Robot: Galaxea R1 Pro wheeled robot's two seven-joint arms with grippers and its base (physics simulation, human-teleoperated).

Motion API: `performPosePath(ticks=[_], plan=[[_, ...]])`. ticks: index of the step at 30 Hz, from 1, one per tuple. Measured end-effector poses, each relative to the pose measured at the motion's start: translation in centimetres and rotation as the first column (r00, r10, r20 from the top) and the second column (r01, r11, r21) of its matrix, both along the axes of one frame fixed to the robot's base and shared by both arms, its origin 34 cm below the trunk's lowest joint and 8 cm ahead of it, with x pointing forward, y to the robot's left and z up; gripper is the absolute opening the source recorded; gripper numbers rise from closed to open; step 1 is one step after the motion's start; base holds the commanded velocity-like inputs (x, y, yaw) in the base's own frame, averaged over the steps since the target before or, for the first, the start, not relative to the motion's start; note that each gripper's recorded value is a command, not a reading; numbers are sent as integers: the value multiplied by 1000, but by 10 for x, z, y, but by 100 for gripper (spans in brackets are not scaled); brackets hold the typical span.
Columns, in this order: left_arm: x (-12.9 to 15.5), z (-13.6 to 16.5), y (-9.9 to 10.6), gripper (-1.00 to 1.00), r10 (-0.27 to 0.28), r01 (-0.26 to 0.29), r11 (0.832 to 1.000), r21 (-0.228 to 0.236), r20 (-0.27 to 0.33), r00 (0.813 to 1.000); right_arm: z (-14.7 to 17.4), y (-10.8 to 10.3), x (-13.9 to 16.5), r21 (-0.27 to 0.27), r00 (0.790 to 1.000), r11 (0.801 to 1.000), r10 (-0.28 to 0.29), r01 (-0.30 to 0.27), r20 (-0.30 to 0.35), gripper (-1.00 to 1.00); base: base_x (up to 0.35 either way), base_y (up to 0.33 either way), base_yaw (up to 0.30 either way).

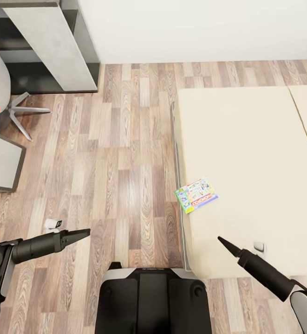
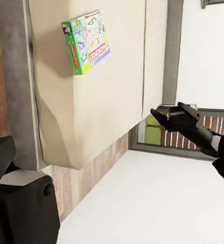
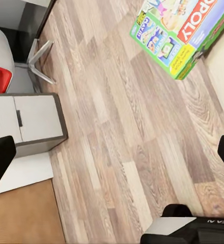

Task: Put all the toys in the child's room - the three board games (two on the bed and one on the table), the two jigsaw puzzles on the table, and the tennis ball on the table - inside the toy box on the table in the child's room.

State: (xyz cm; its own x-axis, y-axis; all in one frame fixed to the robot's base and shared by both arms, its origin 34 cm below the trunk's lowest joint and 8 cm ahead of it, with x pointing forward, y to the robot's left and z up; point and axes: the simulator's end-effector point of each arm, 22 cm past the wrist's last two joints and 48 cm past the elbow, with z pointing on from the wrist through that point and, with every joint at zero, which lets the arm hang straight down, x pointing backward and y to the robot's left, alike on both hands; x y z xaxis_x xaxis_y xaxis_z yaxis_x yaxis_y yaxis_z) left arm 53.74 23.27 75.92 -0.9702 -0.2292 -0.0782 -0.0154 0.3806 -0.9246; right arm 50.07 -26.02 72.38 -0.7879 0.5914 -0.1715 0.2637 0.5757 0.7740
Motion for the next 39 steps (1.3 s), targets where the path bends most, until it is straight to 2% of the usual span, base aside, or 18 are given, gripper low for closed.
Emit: performPosePath(ticks=[6,39], plan=[[2,4,1,100,2,-2,1000,2,13,1000,8,2,4,18,999,1000,9,-10,32,100,0,0,0],[17,31,1,100,1,-1,1000,1,80,997,29,2,18,13,995,1000,4,-5,95,100,0,0,0]])
